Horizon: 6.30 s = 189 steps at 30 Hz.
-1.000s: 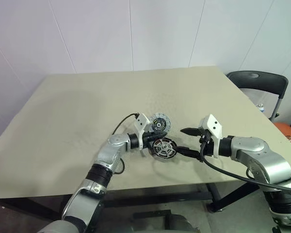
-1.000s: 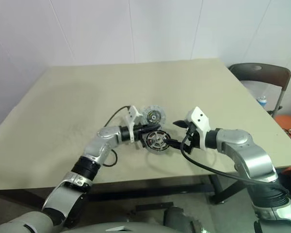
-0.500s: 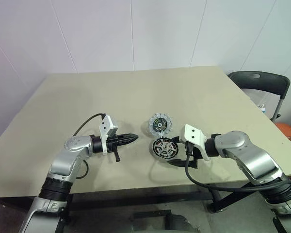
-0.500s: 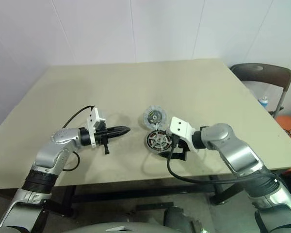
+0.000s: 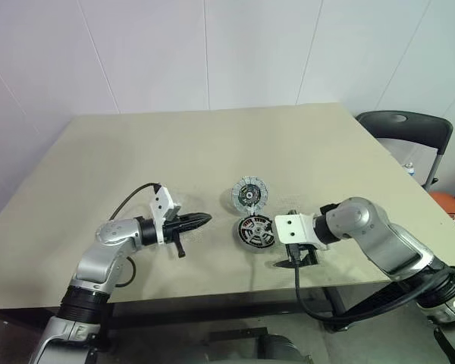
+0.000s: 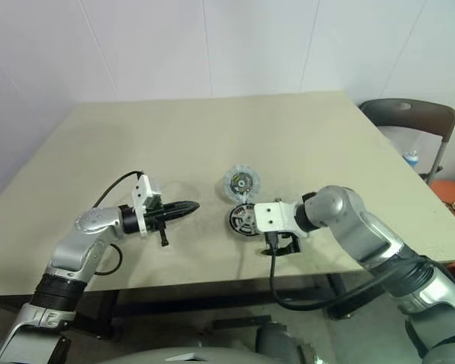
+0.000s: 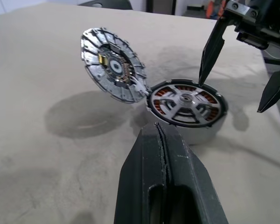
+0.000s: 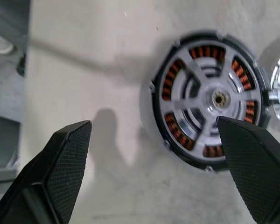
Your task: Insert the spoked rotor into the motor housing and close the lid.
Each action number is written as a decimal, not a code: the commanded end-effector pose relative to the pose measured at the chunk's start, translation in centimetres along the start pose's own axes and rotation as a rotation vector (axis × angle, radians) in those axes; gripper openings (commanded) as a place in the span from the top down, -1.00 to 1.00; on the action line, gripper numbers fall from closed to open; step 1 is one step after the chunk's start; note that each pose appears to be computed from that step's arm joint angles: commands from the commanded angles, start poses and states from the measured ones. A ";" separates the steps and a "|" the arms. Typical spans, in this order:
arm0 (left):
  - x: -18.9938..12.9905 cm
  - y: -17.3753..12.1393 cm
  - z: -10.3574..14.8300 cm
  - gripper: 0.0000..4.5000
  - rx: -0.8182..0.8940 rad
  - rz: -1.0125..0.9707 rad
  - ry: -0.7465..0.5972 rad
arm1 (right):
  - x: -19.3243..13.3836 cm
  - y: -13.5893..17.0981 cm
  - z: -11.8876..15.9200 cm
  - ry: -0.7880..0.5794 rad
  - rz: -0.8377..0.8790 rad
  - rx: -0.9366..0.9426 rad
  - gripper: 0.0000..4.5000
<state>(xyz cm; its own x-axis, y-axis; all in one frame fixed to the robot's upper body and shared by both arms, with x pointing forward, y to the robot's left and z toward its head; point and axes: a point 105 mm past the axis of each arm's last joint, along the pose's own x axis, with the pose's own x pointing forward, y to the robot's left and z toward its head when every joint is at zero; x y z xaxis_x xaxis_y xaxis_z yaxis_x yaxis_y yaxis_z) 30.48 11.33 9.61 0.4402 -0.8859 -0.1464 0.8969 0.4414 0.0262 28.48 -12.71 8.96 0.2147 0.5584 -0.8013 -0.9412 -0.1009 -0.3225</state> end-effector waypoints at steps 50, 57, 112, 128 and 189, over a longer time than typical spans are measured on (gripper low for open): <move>0.9 0.9 -0.2 1.00 0.058 0.077 0.000 | 1.4 -1.5 -0.3 0.029 -0.101 -0.040 0.97; 1.1 0.8 -0.2 1.00 0.062 0.079 0.001 | 1.8 -1.7 0.1 0.017 -0.111 -0.039 0.97; 1.0 1.1 -0.8 1.00 0.076 0.115 0.028 | 2.6 -4.3 6.7 -0.351 -0.069 0.644 -0.21; 1.0 0.9 -0.8 1.00 0.057 0.090 0.022 | -6.2 -16.1 1.4 -0.258 -0.736 0.461 0.99; 1.1 0.3 -2.0 1.00 0.017 0.055 0.054 | 4.4 -6.8 1.0 -0.370 -0.280 0.767 -0.27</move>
<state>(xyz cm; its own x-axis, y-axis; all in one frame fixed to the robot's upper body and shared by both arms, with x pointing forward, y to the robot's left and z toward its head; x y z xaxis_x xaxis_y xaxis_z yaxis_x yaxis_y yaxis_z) 30.78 10.95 6.45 0.4843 -0.8478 -0.2160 0.8699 0.4929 0.0159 35.99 -9.23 8.20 0.5138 0.6936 -0.5049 -0.8022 0.5970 0.0037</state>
